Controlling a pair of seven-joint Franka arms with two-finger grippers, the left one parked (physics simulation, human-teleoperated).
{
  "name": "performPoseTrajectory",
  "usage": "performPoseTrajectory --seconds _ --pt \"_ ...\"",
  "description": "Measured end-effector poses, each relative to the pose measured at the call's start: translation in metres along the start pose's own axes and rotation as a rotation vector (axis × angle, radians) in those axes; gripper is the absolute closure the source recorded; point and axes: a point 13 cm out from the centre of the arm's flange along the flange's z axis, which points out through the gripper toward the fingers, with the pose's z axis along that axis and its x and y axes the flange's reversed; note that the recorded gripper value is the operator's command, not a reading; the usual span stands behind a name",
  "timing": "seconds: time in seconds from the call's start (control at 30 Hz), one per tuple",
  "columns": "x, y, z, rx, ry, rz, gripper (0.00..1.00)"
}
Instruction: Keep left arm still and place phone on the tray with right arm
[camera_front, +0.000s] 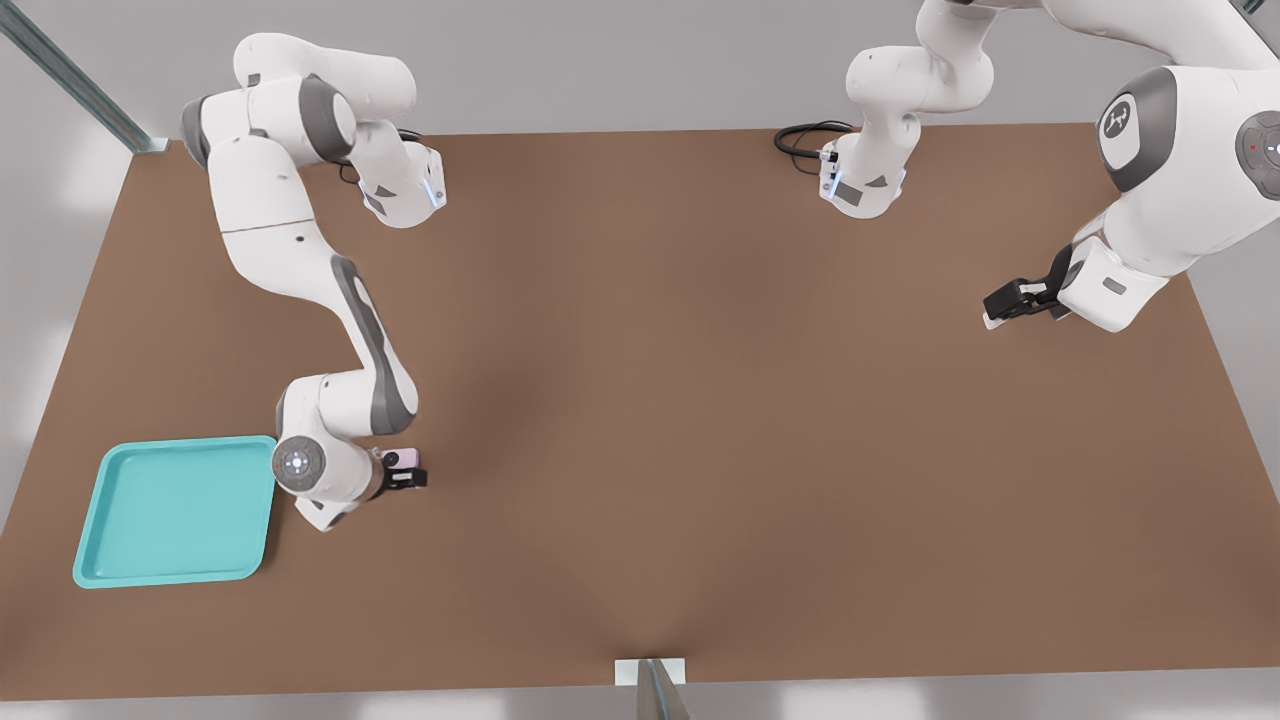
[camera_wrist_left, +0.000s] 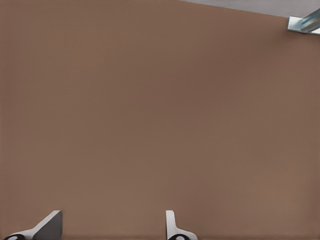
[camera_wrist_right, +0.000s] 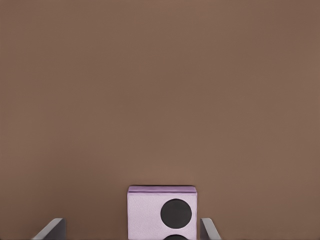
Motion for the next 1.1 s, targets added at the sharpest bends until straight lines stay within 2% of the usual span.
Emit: performPoseTrajectory --seconds 0.27,0.7,1.1 --pt "0.029 -0.009 0.032 0.0 -0.035 -0.035 0.0" --pt "0.018 -0.016 0.061 0.017 -0.112 -0.067 0.0" --pt "0.021 -0.017 0.069 0.014 -0.117 -0.065 0.0"
